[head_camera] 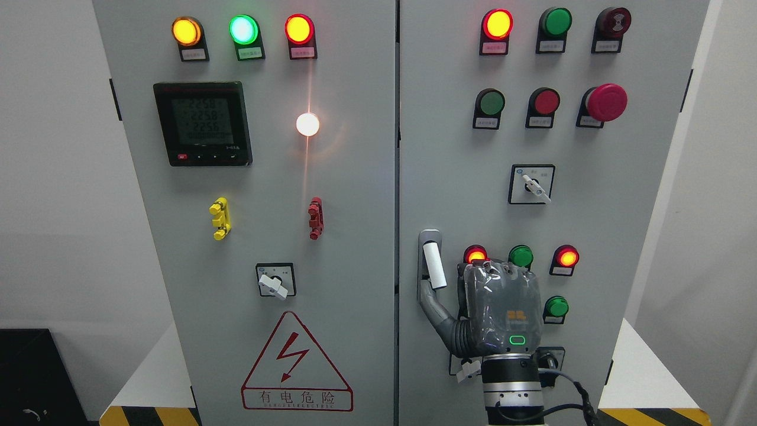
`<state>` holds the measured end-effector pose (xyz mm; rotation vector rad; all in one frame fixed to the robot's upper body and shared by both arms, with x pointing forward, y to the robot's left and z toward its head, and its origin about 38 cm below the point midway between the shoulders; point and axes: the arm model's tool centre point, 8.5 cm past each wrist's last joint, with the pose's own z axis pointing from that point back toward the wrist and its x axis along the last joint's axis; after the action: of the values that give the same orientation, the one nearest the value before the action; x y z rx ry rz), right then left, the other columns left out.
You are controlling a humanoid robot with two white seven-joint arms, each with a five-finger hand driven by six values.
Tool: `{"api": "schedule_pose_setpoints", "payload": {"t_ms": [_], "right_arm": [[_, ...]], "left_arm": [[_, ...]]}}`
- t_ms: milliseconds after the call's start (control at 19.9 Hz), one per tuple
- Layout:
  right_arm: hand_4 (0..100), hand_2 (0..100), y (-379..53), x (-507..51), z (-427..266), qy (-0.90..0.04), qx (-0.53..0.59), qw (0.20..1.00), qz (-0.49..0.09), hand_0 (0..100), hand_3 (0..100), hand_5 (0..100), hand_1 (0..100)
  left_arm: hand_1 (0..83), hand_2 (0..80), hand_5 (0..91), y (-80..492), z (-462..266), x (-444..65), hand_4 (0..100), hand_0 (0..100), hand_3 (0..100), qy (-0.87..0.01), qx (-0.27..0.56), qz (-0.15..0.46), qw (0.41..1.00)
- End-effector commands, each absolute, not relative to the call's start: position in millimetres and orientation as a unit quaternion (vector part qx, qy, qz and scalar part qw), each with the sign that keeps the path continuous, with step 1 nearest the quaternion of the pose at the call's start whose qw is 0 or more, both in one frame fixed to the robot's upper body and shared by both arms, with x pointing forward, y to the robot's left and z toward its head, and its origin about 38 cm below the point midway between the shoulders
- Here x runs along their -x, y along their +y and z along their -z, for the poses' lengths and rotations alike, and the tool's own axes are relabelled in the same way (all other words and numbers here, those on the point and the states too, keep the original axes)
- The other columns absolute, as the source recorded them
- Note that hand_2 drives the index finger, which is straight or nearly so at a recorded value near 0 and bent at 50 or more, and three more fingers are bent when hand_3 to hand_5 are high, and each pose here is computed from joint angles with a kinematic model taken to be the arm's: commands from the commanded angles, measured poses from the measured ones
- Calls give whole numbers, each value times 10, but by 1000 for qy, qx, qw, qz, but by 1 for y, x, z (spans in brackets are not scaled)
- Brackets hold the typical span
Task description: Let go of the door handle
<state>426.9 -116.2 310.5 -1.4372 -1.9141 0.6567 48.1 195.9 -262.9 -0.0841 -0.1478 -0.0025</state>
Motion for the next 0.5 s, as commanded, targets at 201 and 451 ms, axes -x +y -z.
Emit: {"api": "schedule_pose_setpoints", "payload": {"t_ms": [201,451], "right_arm": [[938,991,-117,-427,-311,-729,548,325,-249,425,1000,1000,377],[939,992,-120,-427,-311,-727,551,328,-245,420,1000,1000,389]], "left_arm": [[556,0,0,196,263,-48,0,120,0,-74,42,1,996],[556,0,0,196,263,-48,0,120,0,-74,42,1,996]]}}
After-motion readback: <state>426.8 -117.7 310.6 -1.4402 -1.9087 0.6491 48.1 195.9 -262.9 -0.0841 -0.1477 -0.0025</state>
